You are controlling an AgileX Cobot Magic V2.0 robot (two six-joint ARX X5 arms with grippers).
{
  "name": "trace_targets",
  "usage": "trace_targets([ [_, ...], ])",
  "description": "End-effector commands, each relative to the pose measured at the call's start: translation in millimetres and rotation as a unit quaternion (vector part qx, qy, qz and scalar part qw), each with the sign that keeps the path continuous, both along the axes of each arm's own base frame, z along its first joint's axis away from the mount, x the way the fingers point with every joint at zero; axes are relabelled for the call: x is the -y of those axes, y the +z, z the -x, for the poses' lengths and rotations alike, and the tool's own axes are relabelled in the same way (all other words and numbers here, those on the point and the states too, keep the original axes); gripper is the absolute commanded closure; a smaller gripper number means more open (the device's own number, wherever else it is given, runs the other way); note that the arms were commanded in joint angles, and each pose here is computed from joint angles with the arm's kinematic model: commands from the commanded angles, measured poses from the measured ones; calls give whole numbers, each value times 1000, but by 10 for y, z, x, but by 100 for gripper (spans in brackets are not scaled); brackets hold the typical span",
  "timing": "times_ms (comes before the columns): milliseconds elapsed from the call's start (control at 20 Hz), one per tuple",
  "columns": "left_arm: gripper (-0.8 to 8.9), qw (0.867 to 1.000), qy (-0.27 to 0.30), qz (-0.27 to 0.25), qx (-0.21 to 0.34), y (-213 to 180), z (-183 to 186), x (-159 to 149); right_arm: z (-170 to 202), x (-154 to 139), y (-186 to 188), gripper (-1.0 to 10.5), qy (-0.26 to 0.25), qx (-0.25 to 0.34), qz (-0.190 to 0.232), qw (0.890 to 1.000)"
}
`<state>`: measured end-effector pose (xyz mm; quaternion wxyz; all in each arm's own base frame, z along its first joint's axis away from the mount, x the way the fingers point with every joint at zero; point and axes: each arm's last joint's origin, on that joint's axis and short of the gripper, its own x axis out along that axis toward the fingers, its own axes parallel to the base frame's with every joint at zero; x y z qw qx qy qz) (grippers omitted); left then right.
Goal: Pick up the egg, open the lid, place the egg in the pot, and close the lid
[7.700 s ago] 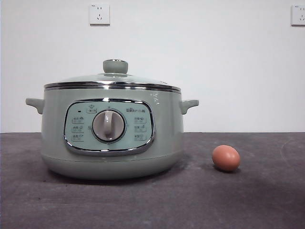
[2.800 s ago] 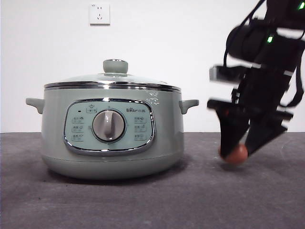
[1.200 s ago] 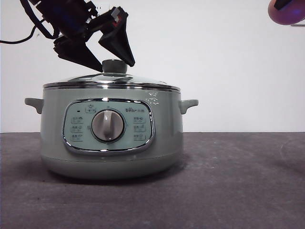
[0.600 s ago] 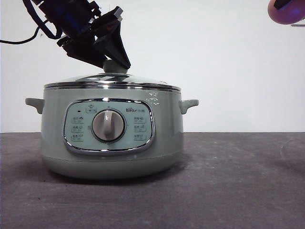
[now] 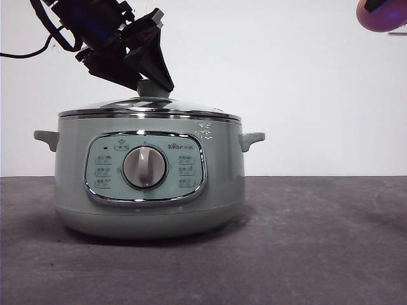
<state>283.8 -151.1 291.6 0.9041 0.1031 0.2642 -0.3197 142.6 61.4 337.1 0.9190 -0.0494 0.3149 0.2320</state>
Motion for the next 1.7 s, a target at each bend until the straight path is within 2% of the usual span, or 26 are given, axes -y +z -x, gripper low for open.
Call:
trace_targets([
  [50,822,999,8,20,36,151,33,-35,0,-4,9,963,-2,3,-6,1000],
  [350,822,998,13,38,54,334,102,-70,-5,-6,7,963,-2,2,-6,1000],
  [500,822,996,25,40,73,612,188,-123,-32,-20,10,963,0,7,-9,1000],
  [600,822,994,34,44,91,840,306,-190,-80,-59,12,963,20,8,-24,999],
  [800,822,990,52,49,118,1254,691,-399,-282,-229,1,964,51,27,-42,997],
  [1000,822,988,73,47,131,1430,1128,-635,-590,-587,-1,964,96,18,-34,995],
  [1250,822,985,91,56,137,1525,1584,-876,-1118,-1200,-40,964,155,9,-6,988],
  [1500,822,984,97,67,131,1537,1884,-1029,-1535,-1754,-370,964,197,-18,28,980],
  [1700,822,984,99,70,128,1529,2032,-1103,-1652,-2060,-702,964,232,-15,52,971],
])
